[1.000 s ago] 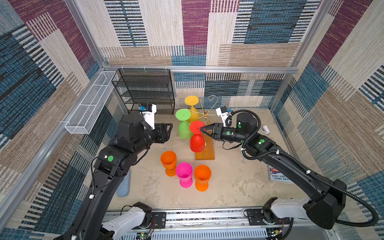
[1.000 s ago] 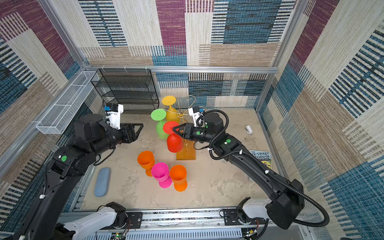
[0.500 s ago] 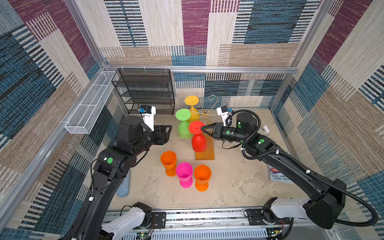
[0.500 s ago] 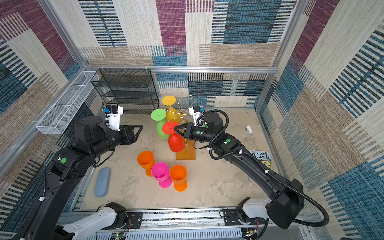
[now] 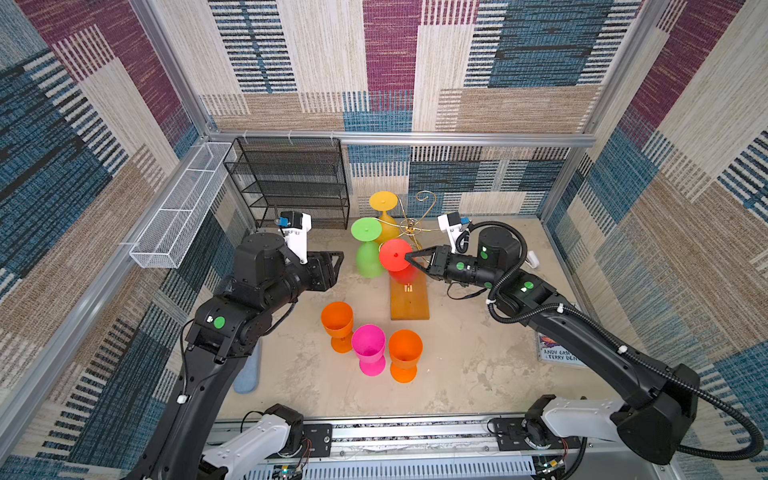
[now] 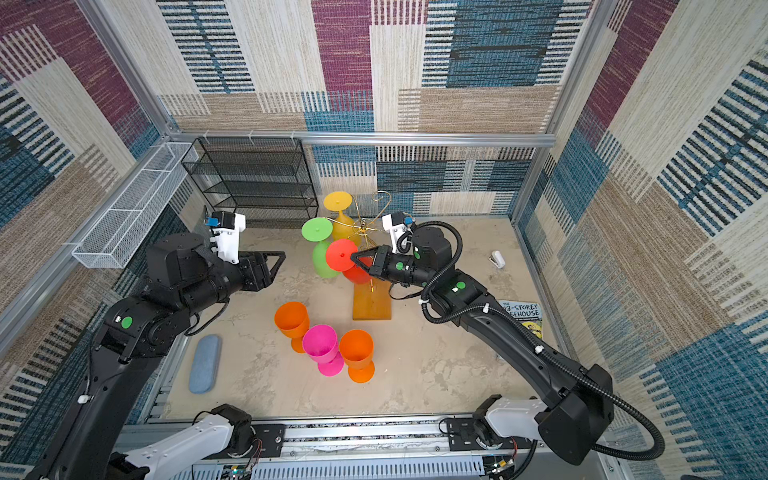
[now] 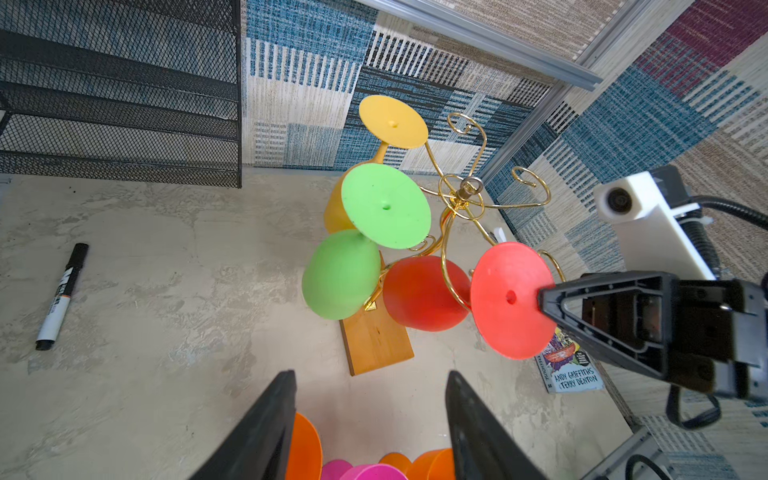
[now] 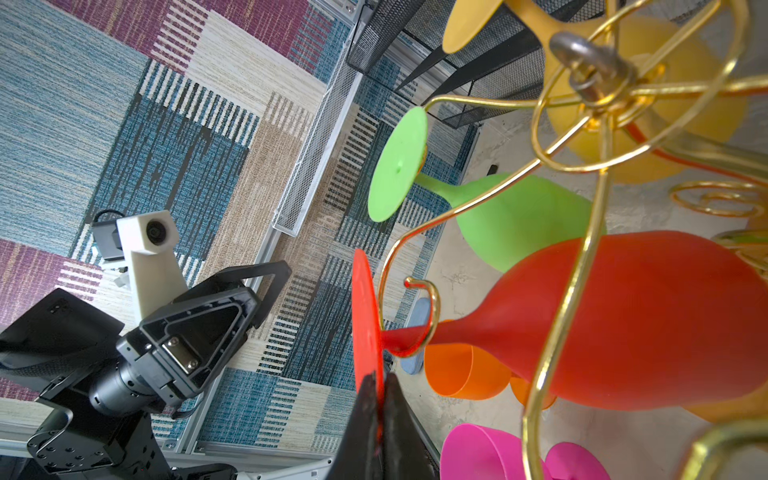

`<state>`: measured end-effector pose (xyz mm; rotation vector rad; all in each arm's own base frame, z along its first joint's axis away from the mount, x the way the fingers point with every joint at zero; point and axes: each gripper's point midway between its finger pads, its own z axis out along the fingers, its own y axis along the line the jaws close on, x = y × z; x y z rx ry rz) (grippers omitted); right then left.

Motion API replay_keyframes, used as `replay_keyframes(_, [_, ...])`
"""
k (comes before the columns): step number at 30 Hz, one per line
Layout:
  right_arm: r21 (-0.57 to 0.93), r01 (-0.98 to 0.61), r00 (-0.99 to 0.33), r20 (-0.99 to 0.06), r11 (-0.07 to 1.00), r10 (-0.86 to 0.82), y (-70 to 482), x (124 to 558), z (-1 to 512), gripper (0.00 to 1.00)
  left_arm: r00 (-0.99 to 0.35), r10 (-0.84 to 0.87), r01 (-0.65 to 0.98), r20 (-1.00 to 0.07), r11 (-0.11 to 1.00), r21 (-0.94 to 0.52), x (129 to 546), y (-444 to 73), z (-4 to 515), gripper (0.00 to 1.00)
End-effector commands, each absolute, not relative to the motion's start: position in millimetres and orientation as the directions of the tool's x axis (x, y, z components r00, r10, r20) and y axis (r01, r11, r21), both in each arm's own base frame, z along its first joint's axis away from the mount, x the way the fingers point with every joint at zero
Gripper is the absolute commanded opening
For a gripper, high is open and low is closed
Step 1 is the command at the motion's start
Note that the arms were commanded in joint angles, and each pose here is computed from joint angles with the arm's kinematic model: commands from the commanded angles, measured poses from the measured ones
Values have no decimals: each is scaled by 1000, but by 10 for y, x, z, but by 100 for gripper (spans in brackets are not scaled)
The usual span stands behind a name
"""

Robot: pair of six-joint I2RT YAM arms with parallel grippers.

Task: Take the wine glass off the wine glass rack
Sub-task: 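Align the right gripper around the red glass's foot on the rack, then close the right gripper on the red glass's foot and lift it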

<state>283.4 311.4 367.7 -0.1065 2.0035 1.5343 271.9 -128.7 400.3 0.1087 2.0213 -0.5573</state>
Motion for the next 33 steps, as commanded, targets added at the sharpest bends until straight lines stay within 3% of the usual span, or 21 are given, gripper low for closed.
replay_keyframes(1, [856, -447, -807, -511, 260, 296, 3137, 2778, 3844, 5, -483, -159, 323, -861, 881, -344, 2744, -1317, 4056, 60])
replay_keyframes(16, [884, -445, -837, -467, 140, 285, 3151, 2712, 3965, 0, -485, -161, 326, -860, 879, -349, 2698, -1303, 4043, 60])
replay_keyframes(33, [893, -438, -860, -450, 104, 241, 3271, 2754, 4060, 0, -489, -162, 330, -857, 875, -354, 2683, -1306, 4038, 60])
